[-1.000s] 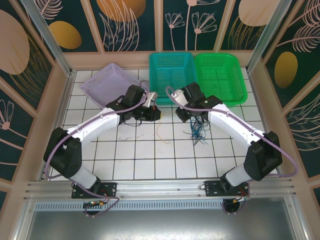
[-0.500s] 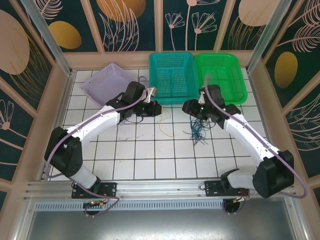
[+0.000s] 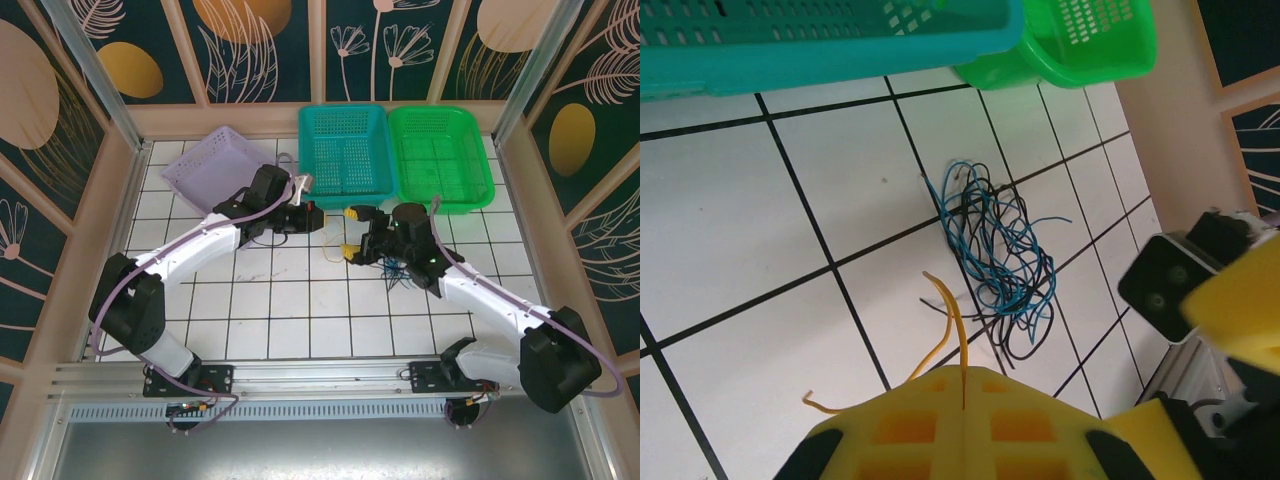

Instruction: Untangle the cables

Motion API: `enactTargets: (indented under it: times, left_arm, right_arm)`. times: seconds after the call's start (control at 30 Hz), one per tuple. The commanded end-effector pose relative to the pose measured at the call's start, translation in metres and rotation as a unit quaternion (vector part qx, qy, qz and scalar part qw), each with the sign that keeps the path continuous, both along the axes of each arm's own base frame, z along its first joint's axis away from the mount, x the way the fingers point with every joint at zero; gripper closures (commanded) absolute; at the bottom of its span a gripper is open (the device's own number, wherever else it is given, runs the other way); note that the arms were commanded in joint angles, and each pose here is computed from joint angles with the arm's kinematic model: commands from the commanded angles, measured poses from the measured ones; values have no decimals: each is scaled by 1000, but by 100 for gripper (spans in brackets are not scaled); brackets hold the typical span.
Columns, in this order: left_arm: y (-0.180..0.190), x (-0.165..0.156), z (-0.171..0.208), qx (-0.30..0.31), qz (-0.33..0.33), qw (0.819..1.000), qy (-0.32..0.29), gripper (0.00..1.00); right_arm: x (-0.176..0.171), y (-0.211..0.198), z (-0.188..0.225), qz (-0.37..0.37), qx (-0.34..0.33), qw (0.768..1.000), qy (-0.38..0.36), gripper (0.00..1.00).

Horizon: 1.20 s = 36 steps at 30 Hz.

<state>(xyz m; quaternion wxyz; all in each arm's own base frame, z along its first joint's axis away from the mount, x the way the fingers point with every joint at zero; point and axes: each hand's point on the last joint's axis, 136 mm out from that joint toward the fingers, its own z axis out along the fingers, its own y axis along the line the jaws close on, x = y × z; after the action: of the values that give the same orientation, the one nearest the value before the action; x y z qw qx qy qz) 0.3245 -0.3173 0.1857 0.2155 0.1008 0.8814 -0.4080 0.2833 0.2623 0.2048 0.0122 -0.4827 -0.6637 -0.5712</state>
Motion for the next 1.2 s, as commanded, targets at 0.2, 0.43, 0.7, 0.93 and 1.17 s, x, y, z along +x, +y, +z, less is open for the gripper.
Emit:
enactTargets:
  times: [0.2,0.43,0.7,0.93,1.17]
  left_arm:
    - [-7,-3,21,-18,-8,999,-36,100]
    - [-13,-13,38,-40,-22,998,-45,100]
    - [-16,-34,35,-40,-47,998,-32,100]
    - [-15,-36,36,-40,-42,998,-32,100]
    - [-15,-37,33,-38,-43,998,-28,100]
  right_arm:
    - [33,26,24,-31,97,995,16,31]
    - [57,27,-1,-41,86,995,20,37]
    - [97,-7,-14,-56,43,998,-7,47]
    - [94,-11,-21,-35,16,999,-5,73]
    - [95,-25,-20,-46,-8,999,-22,96]
